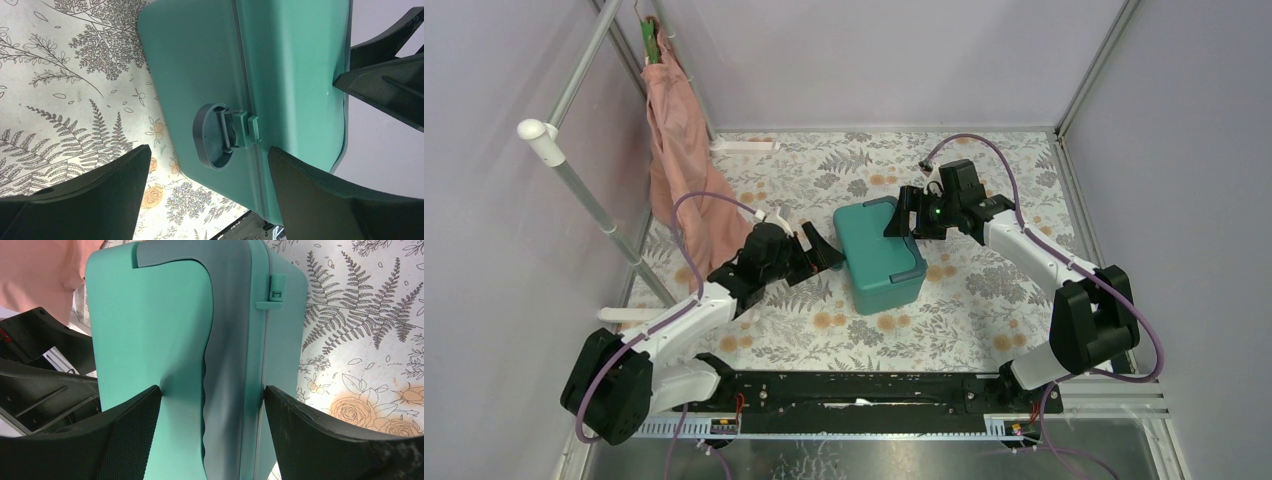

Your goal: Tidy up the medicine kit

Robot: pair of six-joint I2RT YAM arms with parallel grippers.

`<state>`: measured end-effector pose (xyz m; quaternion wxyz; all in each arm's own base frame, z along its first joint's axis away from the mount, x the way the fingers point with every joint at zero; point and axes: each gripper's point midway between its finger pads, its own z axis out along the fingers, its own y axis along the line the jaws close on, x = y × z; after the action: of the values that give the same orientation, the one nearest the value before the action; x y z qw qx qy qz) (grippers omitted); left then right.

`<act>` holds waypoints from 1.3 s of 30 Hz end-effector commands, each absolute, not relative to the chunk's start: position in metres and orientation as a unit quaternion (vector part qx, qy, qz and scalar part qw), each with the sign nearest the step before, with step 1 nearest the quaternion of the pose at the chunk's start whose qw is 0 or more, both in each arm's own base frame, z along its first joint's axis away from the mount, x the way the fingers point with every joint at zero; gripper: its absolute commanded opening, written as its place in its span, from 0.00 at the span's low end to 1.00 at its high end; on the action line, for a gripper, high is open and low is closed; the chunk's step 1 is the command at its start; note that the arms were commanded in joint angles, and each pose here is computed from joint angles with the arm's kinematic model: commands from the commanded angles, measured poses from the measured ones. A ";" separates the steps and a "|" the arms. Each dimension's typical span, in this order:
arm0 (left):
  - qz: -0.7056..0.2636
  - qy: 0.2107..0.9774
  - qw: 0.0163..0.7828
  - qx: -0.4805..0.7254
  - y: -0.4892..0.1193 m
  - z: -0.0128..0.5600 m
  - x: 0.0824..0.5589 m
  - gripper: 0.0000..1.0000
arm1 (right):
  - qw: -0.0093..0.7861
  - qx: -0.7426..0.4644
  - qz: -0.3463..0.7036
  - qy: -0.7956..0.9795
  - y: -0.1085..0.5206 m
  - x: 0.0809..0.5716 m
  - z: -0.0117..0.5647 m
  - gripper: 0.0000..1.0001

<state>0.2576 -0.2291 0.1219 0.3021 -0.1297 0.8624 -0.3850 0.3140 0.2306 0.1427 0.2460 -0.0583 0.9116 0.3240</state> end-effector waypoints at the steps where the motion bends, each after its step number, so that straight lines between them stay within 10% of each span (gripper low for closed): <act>1: -0.423 0.839 0.322 -0.114 -0.243 0.149 0.270 0.94 | 0.239 -0.078 0.321 0.913 0.237 0.311 0.137 0.81; 39: -0.437 0.829 0.328 -0.115 -0.254 0.162 0.271 0.93 | 0.224 -0.095 0.312 0.918 0.242 0.304 0.130 0.80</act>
<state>0.2637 -0.2425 0.1392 0.3085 -0.1284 0.8474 -0.4127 0.3146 0.2380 0.1427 0.2492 -0.0730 0.9091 0.3256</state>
